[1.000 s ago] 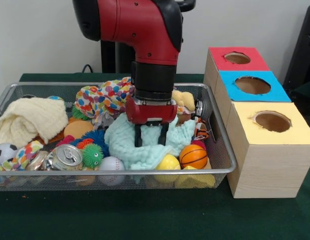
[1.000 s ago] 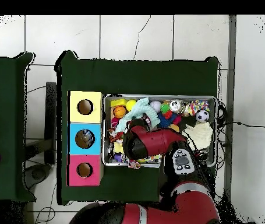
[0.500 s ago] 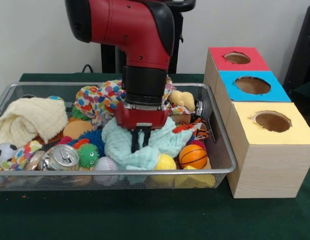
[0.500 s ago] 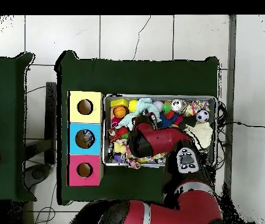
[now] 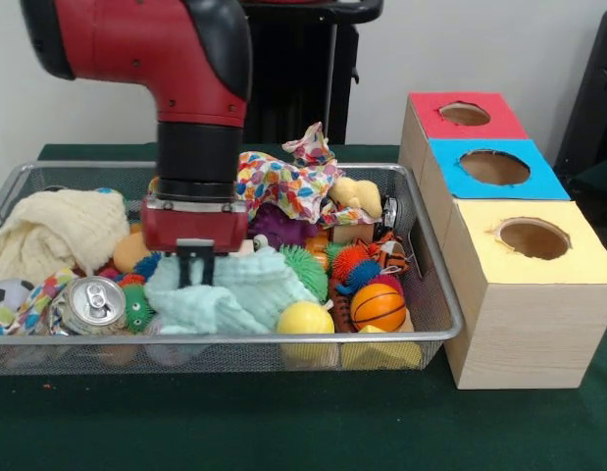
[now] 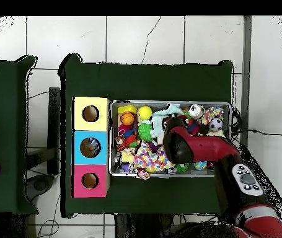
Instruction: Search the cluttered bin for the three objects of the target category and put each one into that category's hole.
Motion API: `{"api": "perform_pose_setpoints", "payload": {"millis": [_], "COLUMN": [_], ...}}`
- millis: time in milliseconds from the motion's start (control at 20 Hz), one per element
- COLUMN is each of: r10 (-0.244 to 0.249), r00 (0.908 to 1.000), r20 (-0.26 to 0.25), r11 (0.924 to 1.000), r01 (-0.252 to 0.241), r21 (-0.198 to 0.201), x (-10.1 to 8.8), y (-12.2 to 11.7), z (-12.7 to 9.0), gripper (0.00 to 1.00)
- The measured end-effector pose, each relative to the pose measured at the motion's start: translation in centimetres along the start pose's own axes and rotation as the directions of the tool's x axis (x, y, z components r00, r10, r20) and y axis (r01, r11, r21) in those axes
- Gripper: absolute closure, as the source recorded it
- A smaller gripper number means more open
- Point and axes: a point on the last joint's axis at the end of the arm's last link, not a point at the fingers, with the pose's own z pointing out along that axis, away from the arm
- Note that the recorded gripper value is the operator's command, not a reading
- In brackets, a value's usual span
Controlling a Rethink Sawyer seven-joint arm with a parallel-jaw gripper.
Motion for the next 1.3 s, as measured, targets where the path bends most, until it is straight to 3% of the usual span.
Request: {"api": "perform_pose_setpoints", "payload": {"millis": [150, 200, 500, 700, 950, 1150, 1250, 1300], "r10": [0.041, 0.067, 0.134, 0.150, 0.126, 0.071, 0.014, -0.039], "r00": [0.9992, 0.9977, 0.9880, 0.9842, 0.9862, 0.9900, 0.9898, 0.9862], "r20": [-0.001, -0.014, -0.077, -0.094, -0.108, -0.122, -0.142, -0.161], "r11": [0.9992, 0.9977, 0.9908, 0.9885, 0.9920, 0.9974, 0.9998, 0.9992], "r01": [-0.041, -0.067, -0.135, -0.151, -0.126, -0.072, -0.016, 0.037], "r21": [-0.004, -0.006, -0.009, -0.005, 0.005, -0.002, -0.008, -0.013], "x": [0.1, 0.6, 3.2, 4.1, 5.2, 5.7, 6.2, 6.5], "y": [-2.8, -4.7, -10.1, -12.2, -13.4, -12.0, -10.5, -8.9], "z": [-0.3, -0.5, -1.2, -1.9, -3.8, -5.3, -6.3, -6.9], "gripper": [1.00, 1.00, 1.00, 1.00, 1.00, 1.00, 1.00, 0.00]}}
